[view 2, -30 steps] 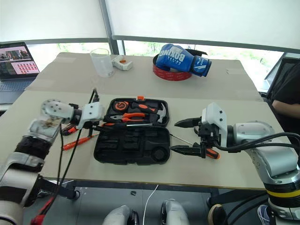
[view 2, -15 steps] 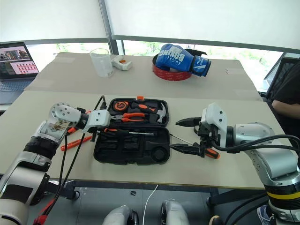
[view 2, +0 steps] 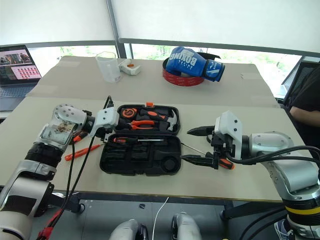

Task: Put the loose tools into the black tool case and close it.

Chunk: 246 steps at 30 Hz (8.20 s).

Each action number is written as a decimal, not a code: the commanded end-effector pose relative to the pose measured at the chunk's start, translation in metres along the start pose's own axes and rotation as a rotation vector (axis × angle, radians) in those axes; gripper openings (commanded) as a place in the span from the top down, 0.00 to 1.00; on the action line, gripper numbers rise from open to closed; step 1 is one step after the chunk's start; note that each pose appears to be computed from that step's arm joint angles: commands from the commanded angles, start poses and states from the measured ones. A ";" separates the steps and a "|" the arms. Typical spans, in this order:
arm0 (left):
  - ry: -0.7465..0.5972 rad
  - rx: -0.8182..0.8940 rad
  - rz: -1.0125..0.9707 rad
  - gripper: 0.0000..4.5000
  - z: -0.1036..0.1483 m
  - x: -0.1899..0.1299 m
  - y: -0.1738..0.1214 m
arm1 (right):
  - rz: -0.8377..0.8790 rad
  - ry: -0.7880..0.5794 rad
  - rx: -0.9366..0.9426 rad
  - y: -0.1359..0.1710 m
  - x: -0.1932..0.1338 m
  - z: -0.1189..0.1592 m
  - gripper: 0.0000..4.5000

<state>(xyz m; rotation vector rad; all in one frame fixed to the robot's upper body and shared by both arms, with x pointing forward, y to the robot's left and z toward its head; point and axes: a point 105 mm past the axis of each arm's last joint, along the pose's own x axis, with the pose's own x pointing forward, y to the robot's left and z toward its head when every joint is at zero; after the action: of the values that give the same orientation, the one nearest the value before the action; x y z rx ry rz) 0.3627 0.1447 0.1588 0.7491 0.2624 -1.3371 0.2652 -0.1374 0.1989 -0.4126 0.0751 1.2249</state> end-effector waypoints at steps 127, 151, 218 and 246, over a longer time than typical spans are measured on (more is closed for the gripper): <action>-0.141 -0.280 0.132 0.00 0.012 -0.092 -0.074 | 0.189 0.220 -0.097 -0.027 0.138 -0.032 0.99; -0.142 -0.343 0.221 0.00 -0.002 -0.095 -0.080 | 0.174 -0.073 -0.039 -0.029 0.117 0.035 0.87; -0.062 -0.177 -0.007 0.90 0.026 -0.101 -0.049 | 0.065 0.045 -0.008 0.028 -0.002 0.012 0.00; 0.144 -0.020 -0.157 0.90 -0.013 -0.003 -0.032 | -0.044 0.034 -0.040 0.026 0.002 0.013 0.00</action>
<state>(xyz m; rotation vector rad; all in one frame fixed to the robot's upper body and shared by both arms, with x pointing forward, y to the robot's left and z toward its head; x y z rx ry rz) 0.3332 0.1560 0.1362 0.7858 0.4743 -1.4267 0.2412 -0.1253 0.1915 -0.4380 0.1321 1.1833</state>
